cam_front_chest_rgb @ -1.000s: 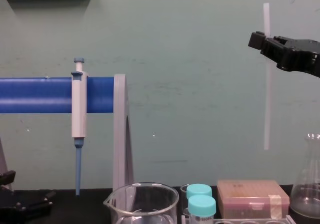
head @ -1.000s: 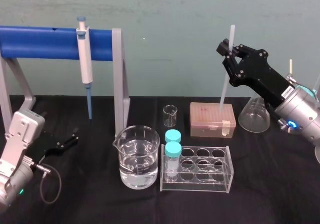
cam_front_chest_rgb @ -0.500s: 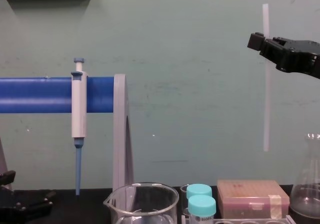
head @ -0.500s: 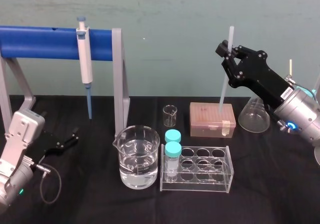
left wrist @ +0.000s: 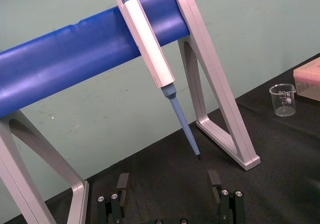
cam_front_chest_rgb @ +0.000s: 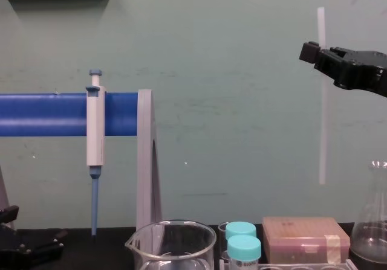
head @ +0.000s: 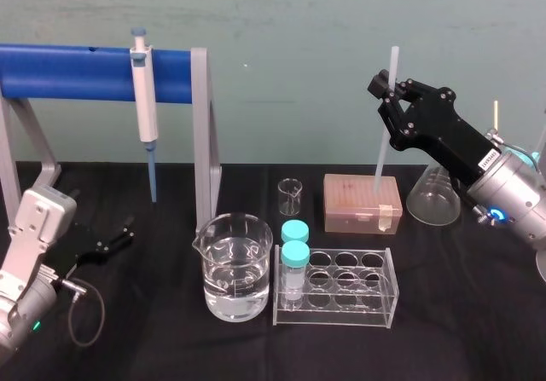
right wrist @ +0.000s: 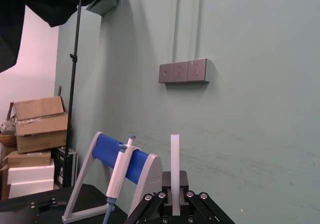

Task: Pick up the stirring rod with one hand, then place it down.

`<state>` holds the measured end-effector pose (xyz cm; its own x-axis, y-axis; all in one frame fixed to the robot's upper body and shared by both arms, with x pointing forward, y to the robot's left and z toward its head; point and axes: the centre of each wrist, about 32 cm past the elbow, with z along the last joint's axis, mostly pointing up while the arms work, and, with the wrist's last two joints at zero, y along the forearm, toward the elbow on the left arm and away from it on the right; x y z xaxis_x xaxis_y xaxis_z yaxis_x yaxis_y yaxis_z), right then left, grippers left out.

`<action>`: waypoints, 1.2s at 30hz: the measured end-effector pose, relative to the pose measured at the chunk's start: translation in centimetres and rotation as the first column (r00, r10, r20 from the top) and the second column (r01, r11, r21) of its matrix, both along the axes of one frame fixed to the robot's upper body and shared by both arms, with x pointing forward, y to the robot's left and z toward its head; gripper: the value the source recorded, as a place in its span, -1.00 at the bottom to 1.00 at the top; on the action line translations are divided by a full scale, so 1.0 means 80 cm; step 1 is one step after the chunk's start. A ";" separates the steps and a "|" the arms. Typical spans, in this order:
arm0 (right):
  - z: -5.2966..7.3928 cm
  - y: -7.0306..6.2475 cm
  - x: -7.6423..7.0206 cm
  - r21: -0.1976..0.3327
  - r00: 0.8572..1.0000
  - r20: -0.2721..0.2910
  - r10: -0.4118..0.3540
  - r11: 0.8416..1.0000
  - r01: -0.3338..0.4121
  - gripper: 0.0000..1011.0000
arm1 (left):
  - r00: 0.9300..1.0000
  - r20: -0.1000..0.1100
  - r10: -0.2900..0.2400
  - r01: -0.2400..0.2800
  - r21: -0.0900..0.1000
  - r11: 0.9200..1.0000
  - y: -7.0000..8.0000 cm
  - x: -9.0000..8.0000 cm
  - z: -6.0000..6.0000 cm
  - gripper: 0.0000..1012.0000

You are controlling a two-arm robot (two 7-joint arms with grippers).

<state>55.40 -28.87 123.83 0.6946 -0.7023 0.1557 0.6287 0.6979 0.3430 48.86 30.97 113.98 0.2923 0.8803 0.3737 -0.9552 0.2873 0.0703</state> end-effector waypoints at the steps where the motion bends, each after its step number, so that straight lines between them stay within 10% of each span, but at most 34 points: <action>1: 0.000 0.000 0.000 0.000 1.000 0.000 0.000 1.000 0.000 -0.87 | 1.000 0.000 0.000 0.000 0.000 1.000 0.000 0.000 0.000 0.98; 20: -0.002 -0.002 0.000 -0.002 1.000 -0.010 0.014 1.000 -0.014 -0.87 | 1.000 0.000 0.000 0.000 0.000 1.000 0.000 0.000 0.000 0.98; 36: -0.030 -0.025 -0.052 -0.025 0.987 -0.118 0.112 0.993 -0.116 -0.87 | 1.000 0.000 0.000 0.000 0.000 1.000 0.000 0.000 0.000 0.98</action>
